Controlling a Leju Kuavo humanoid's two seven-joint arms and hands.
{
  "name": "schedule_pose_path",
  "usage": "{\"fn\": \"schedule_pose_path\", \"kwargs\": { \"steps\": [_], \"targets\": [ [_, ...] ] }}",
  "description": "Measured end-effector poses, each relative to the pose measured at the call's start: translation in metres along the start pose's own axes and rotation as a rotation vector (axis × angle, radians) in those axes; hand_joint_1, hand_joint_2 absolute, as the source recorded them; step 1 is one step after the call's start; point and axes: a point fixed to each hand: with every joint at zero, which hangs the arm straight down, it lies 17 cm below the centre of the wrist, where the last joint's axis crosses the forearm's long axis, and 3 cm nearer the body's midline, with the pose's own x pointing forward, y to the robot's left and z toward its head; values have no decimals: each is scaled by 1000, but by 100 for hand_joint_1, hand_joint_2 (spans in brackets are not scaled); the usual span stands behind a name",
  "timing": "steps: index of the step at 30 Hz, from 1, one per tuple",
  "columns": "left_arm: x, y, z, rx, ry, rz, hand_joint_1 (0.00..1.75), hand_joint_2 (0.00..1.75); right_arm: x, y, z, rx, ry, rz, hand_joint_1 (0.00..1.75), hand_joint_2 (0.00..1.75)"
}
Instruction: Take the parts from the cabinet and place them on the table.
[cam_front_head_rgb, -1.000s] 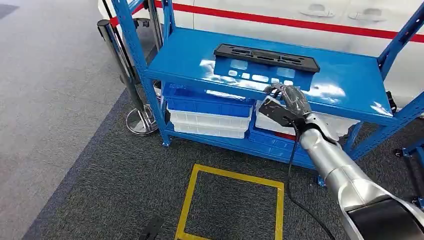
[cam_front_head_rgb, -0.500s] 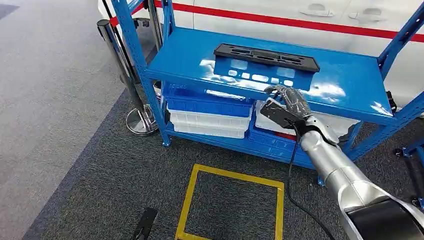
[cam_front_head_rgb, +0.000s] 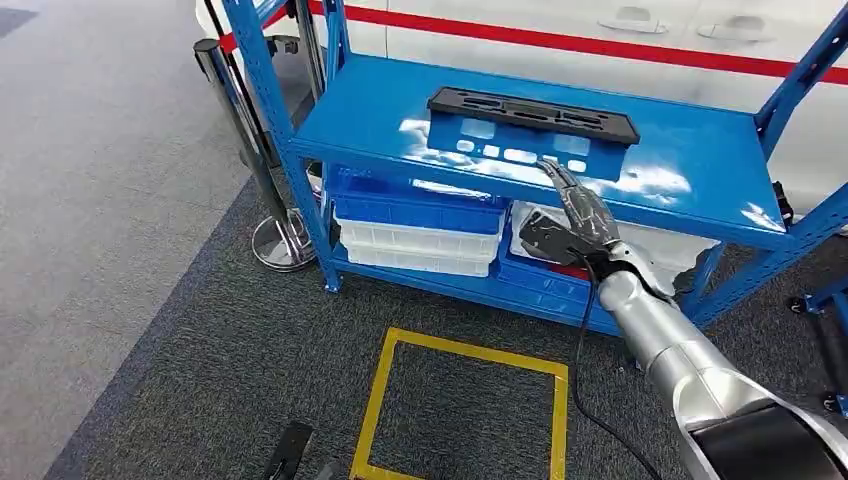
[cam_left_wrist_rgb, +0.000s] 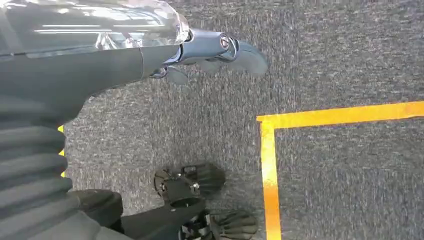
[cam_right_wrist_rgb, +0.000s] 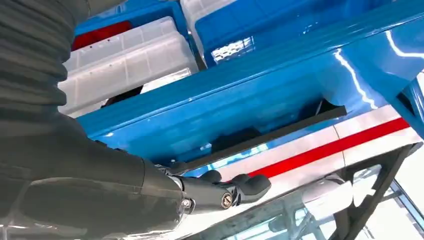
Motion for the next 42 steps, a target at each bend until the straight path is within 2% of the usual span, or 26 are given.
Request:
{"fn": "schedule_pose_path", "kwargs": {
  "steps": [4,5,6,7,13,18,25,30,42],
  "targets": [
    [-2,1,0,4,8,-16,0,0,0,-1,0,-6,0,14,0,175],
    [-3,1,0,5,10,-17,0,175,0,-1,0,-5,0,16,0,175],
    [-3,2,0,8,13,-18,0,175,0,-1,0,-5,0,22,0,175],
    [-4,2,0,9,17,-18,0,0,0,-1,0,-4,1,27,0,175],
    [-11,1,1,8,48,40,0,0,4,5,-9,71,11,99,0,175],
    [-14,3,1,17,74,81,0,0,16,19,-11,128,-5,112,0,175],
    [-18,4,1,22,101,107,0,0,13,24,-12,148,31,88,0,175],
    [-18,4,1,21,105,106,0,0,9,12,-24,172,78,221,0,175],
    [-17,2,1,12,104,120,0,0,-1,2,-30,211,131,315,0,175]
  ]
}}
